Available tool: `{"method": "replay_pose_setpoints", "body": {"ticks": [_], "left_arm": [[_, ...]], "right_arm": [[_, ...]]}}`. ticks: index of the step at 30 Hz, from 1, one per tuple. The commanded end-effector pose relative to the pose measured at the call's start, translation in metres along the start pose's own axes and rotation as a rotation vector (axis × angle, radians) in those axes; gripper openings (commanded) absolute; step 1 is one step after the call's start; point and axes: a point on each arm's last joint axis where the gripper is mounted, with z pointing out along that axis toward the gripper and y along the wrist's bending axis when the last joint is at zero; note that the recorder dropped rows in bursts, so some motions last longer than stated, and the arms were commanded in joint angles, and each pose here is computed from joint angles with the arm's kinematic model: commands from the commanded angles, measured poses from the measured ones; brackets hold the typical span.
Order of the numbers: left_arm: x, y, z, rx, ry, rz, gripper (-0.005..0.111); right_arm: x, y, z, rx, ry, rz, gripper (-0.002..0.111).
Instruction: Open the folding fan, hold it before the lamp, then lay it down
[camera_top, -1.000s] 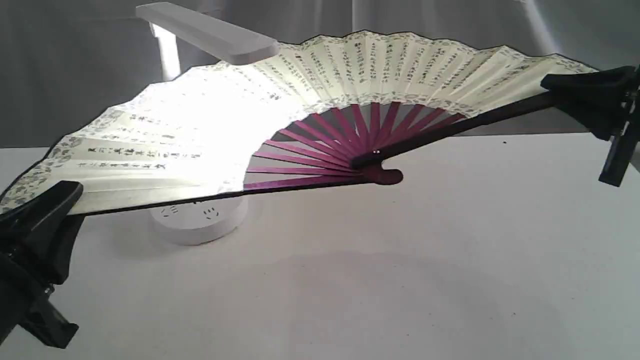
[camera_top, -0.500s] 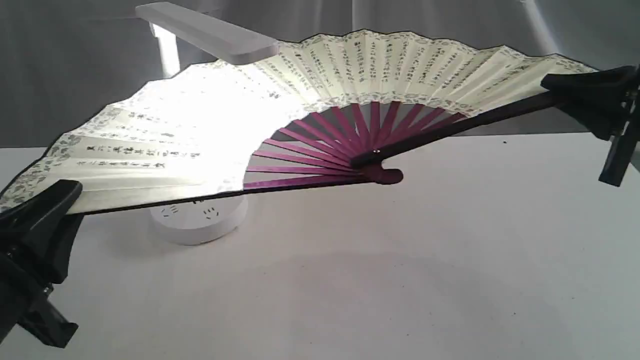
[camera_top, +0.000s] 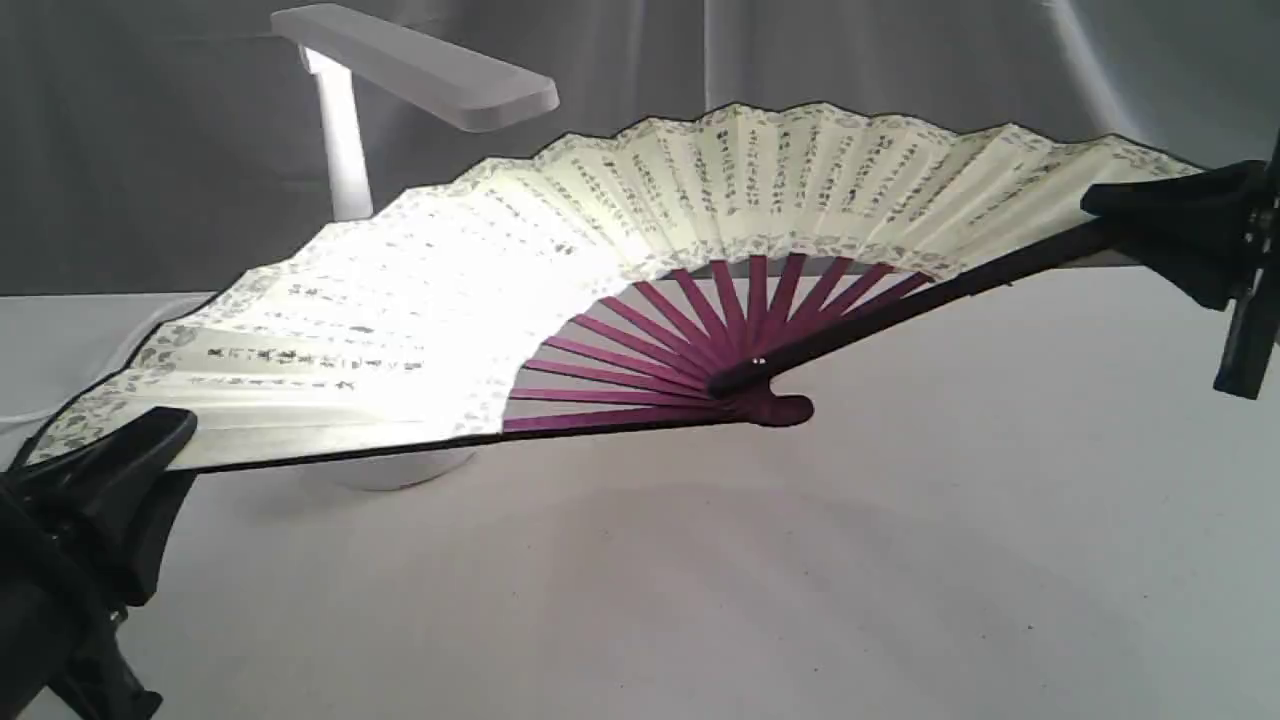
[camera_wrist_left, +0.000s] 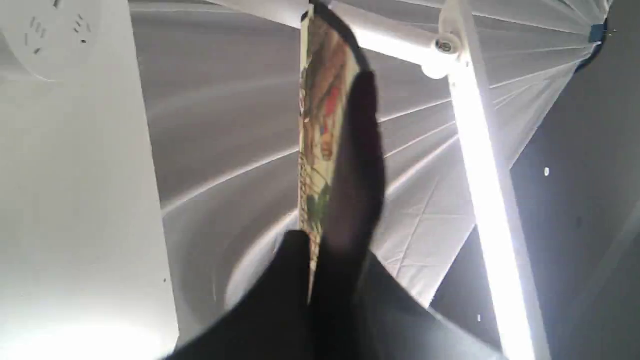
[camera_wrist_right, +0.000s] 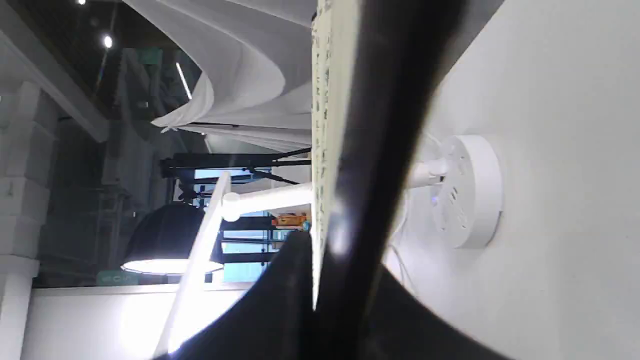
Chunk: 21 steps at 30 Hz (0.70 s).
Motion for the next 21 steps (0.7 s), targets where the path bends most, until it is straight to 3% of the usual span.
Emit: {"method": "replay_pose_setpoints", "body": {"ticks": [1,7,14,21], "left_arm": [[-0.011,-0.008,0.004,0.022,-0.117,-0.085,0.000],[-0.006,-0.017,0.013,0.024,-0.112,-0.022,0.000],[-0.002,-0.018,0.023,-0.057,-0.113,0.016,0.000],[0.004,-0.006,0.047,-0.113,-0.107,0.053,0.000]], "right_arm": [[-0.010,-0.010,-0.008,0.102,-0.077,-0.036,0.000],[-0.018,-0.023,-0.020,0.120,-0.110,-0.001,0.000],[-0.028,-0.041,-0.038,0.145,-0.151,0.042,0.000],[-0.032,-0.058,-0.040,0.172,-0.157,0.077,0.000]]}}
